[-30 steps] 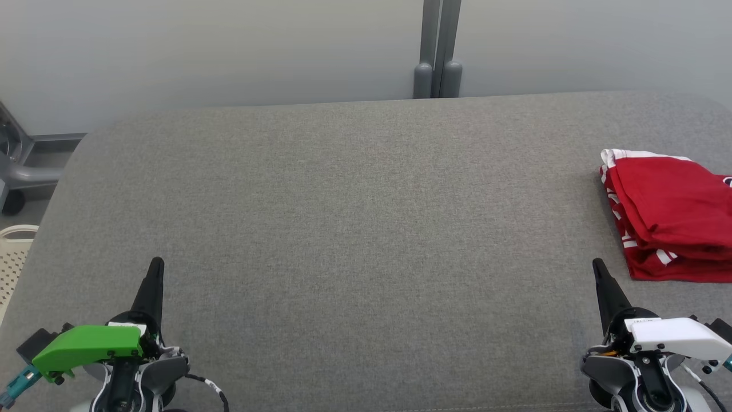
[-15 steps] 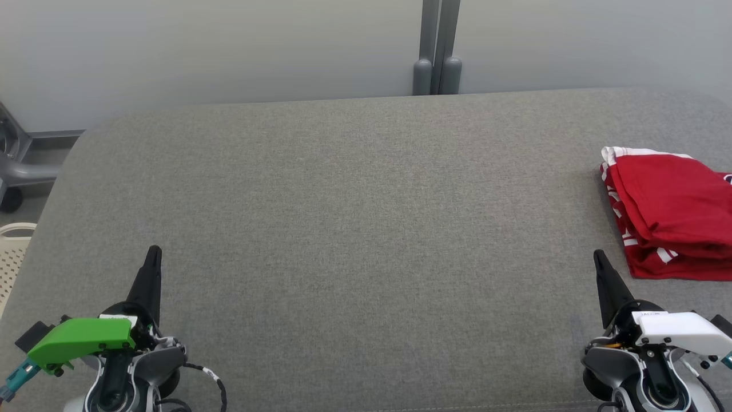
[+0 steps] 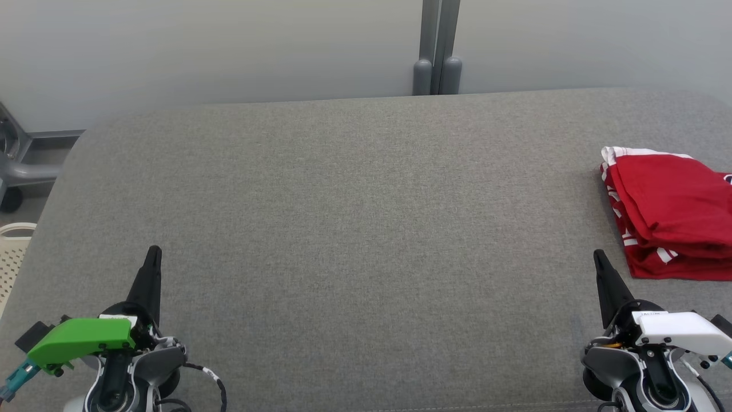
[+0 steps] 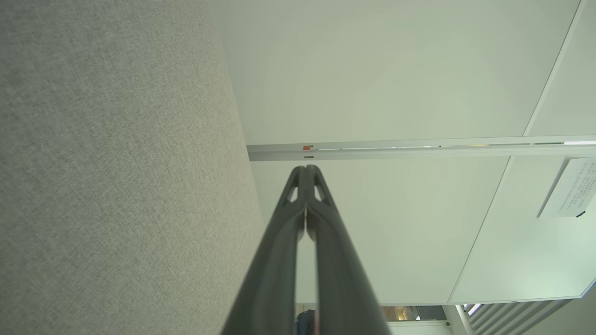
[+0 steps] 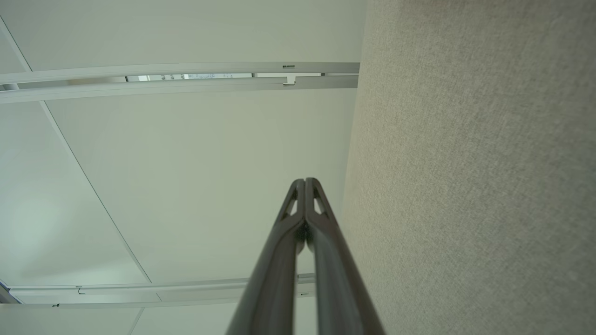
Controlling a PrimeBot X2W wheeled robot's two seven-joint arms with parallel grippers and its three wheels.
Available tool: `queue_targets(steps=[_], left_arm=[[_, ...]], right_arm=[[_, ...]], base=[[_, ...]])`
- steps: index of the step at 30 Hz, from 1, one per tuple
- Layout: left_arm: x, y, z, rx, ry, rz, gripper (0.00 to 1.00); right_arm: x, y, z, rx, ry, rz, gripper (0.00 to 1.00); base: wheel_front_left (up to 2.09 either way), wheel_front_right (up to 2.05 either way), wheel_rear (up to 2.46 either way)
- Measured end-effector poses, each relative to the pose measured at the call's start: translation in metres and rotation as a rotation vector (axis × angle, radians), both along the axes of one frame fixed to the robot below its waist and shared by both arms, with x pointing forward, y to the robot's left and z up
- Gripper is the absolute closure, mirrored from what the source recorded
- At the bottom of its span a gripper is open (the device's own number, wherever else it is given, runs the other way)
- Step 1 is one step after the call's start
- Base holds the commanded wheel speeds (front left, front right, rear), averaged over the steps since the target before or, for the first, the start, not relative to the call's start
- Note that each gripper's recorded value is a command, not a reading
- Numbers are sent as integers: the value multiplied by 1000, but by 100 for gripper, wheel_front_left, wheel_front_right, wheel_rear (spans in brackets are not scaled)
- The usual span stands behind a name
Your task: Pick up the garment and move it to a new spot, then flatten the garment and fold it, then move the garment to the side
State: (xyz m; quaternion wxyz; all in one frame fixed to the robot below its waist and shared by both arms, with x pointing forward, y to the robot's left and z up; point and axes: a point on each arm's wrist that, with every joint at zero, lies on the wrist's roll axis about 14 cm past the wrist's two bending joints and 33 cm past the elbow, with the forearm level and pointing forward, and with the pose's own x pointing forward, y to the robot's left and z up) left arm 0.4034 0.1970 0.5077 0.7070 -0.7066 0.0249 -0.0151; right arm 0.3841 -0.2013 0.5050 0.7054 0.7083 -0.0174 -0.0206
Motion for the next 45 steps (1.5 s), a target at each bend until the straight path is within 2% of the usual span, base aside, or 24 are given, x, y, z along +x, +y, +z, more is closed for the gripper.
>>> queue_targets(steps=[45], left_arm=[[0, 0, 0, 0, -1, 0, 100]], right_arm=[[0, 0, 0, 0, 0, 0, 100]], base=[[0, 0, 0]])
